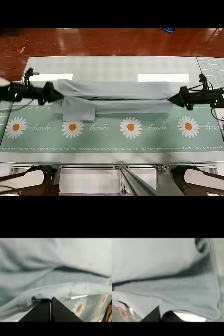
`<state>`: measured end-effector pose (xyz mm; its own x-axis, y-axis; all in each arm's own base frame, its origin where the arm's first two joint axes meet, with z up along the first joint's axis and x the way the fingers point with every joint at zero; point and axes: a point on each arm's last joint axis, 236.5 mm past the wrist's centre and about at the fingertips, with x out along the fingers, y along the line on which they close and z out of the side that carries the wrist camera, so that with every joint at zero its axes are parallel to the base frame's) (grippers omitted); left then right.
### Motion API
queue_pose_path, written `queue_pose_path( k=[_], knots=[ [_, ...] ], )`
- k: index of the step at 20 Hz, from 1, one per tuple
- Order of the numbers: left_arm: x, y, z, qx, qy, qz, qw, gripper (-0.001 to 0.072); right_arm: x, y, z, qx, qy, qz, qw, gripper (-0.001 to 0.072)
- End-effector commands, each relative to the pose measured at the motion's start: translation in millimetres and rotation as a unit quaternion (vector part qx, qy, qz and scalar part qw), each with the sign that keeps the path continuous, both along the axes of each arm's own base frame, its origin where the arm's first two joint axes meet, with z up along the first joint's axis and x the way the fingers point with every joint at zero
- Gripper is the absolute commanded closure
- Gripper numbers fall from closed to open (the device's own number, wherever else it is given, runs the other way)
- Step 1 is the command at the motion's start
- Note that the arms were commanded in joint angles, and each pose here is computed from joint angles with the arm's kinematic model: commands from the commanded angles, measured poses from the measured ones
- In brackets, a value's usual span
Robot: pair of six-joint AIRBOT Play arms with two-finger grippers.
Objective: Fold the shirts.
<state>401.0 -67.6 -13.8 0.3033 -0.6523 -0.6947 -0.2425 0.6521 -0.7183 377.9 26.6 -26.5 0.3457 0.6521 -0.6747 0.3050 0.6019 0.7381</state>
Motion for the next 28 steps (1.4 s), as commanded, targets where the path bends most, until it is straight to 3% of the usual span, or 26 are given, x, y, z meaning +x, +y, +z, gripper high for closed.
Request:
queue_pose_path(
  k=[1,6,10,11,12,13,17,19,21,23,28],
  knots=[
    [68.7,-2.7,10.7,-0.022,-0.003,0.026,0.999,0.0694,41.3,-5.6,5.0,0.012,-0.026,-0.006,1.0,0.0684],
    [120.6,5.8,15.8,-0.03,-0.015,0.037,0.999,0.0693,81.3,-6.4,-2.5,0.002,-0.041,-0.002,0.999,0.0684],
    [125.5,-1.4,-12.2,-0.026,-0.006,0.019,0.999,0.0693,107.6,-10.4,-20.4,-0.008,-0.043,-0.015,0.999,0.0684],
    [124.9,-4.4,-21.0,-0.026,-0.001,0.013,1.0,0.0663,113.7,-10.5,-26.9,-0.013,-0.044,-0.021,0.999,0.0681],
    [123.5,-8.3,-28.5,-0.028,0.007,0.01,1.0,0.045,120.7,-12.6,-32.5,-0.021,-0.048,-0.033,0.998,0.0557],
    [121.7,-12.6,-32.0,-0.029,0.012,0.005,0.999,0.0196,125.6,-15.8,-36.5,-0.028,-0.049,-0.046,0.997,0.0297],
    [129.9,21.9,-3.6,0.002,-0.009,0.037,0.999,0.0199,102.8,-32.9,-24.2,-0.021,-0.017,-0.014,1.0,0.0299],
    [126.1,60.9,27.7,0.074,-0.048,0.045,0.995,0.0199,83.1,-60.6,-14.9,-0.031,0.0,-0.015,0.999,0.0299],
    [112.8,100.2,60.4,0.181,-0.085,0.04,0.979,0.0199,63.9,-94.7,-16.6,-0.091,0.018,-0.033,0.995,0.0299],
    [92.7,95.3,96.8,0.244,-0.138,-0.035,0.959,0.0199,48.9,-110.9,-30.2,-0.128,0.04,-0.071,0.988,0.0299],
    [48.4,31.9,130.5,0.253,-0.224,-0.033,0.941,0.0199,46.4,-64.6,-67.4,-0.07,0.05,-0.086,0.993,0.0299]
  ],
)
